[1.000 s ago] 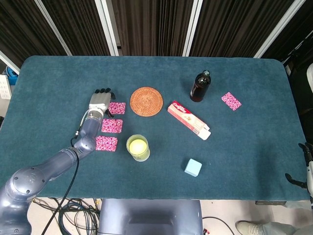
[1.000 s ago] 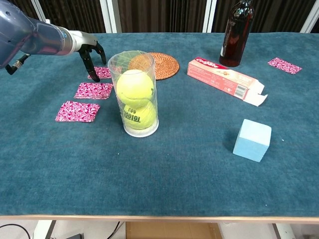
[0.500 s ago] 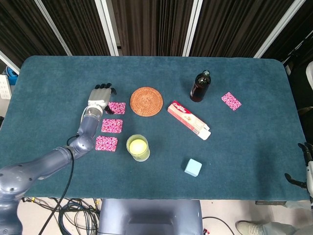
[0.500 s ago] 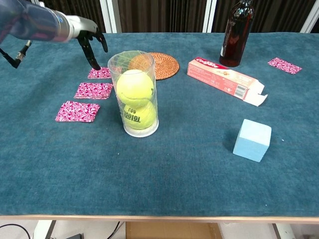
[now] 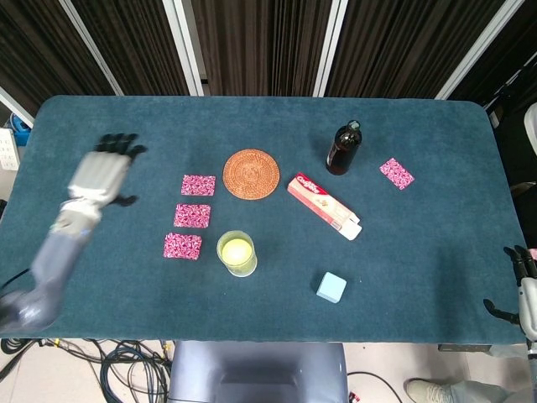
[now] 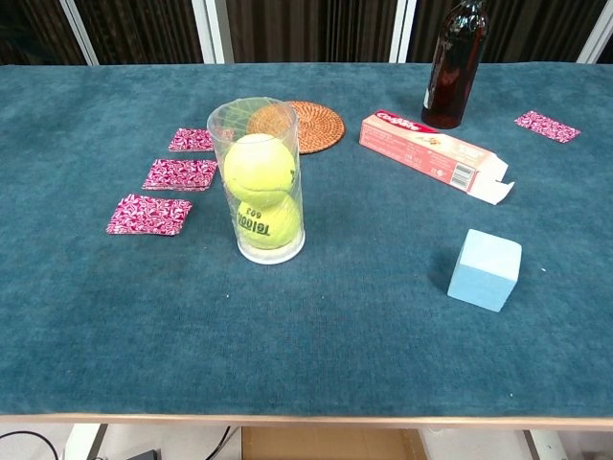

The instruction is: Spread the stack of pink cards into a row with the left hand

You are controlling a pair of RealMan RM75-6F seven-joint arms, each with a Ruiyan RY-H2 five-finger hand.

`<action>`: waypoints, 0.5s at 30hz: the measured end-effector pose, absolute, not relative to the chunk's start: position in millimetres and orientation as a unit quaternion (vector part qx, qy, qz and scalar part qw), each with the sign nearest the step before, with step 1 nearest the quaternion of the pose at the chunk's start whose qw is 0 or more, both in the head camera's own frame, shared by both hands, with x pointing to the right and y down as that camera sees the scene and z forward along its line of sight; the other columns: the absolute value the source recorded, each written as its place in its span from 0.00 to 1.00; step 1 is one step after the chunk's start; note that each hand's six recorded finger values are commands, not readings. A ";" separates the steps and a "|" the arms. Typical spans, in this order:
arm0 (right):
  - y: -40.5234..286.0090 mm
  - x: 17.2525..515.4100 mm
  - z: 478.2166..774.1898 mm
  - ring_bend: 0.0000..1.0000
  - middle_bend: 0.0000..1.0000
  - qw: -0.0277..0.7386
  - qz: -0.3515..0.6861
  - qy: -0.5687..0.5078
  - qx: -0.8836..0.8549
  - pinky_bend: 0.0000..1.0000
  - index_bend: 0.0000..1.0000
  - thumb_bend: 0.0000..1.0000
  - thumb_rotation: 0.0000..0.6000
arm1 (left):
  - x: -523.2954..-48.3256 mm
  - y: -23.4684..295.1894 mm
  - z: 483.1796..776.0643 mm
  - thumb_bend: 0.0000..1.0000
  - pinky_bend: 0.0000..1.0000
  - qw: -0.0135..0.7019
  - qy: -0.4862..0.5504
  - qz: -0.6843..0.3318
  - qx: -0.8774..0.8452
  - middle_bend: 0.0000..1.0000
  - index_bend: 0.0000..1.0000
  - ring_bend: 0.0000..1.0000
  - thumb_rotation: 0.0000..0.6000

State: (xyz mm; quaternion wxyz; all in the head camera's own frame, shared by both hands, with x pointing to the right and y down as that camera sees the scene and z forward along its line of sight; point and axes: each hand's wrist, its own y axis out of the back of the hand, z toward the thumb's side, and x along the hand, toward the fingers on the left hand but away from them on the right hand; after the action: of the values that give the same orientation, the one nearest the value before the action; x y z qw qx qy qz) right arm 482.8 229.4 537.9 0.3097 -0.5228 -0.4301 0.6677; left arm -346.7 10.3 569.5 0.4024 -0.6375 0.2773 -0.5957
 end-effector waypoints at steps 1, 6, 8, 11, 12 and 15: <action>228.9 482.0 535.9 0.15 0.08 0.314 0.666 -0.432 -0.522 0.19 0.11 0.17 1.00 | -360.2 20.0 562.0 0.18 0.00 0.409 0.279 -0.598 -0.630 0.11 0.21 0.00 1.00; 228.2 476.8 532.1 0.15 0.08 0.327 0.657 -0.431 -0.525 0.19 0.11 0.17 1.00 | -420.4 96.6 539.7 0.18 0.00 0.421 0.297 -0.593 -0.619 0.11 0.21 0.00 1.00; 227.8 474.6 531.6 0.15 0.08 0.332 0.653 -0.430 -0.528 0.19 0.11 0.17 1.00 | -442.2 135.2 532.6 0.18 0.00 0.411 0.310 -0.591 -0.622 0.10 0.21 0.00 1.00; 226.7 472.2 530.0 0.15 0.08 0.339 0.645 -0.432 -0.531 0.19 0.11 0.17 1.00 | -467.0 182.1 520.7 0.18 0.00 0.390 0.339 -0.587 -0.623 0.10 0.20 0.00 1.00; 226.4 471.8 529.6 0.15 0.08 0.341 0.643 -0.433 -0.532 0.20 0.11 0.17 1.00 | -471.7 192.0 517.8 0.18 0.00 0.387 0.347 -0.584 -0.624 0.10 0.20 0.00 1.00; 225.7 471.0 528.7 0.15 0.08 0.342 0.638 -0.437 -0.534 0.20 0.11 0.17 1.00 | -480.0 211.2 511.5 0.18 0.00 0.387 0.367 -0.569 -0.626 0.10 0.20 0.00 1.00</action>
State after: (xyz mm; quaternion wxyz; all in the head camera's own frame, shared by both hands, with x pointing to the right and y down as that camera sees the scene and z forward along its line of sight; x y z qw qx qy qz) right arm 471.0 225.7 528.7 0.3416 -0.5336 -0.4374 0.6382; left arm -480.0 211.2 511.5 0.3869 -0.6261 0.3669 -0.5690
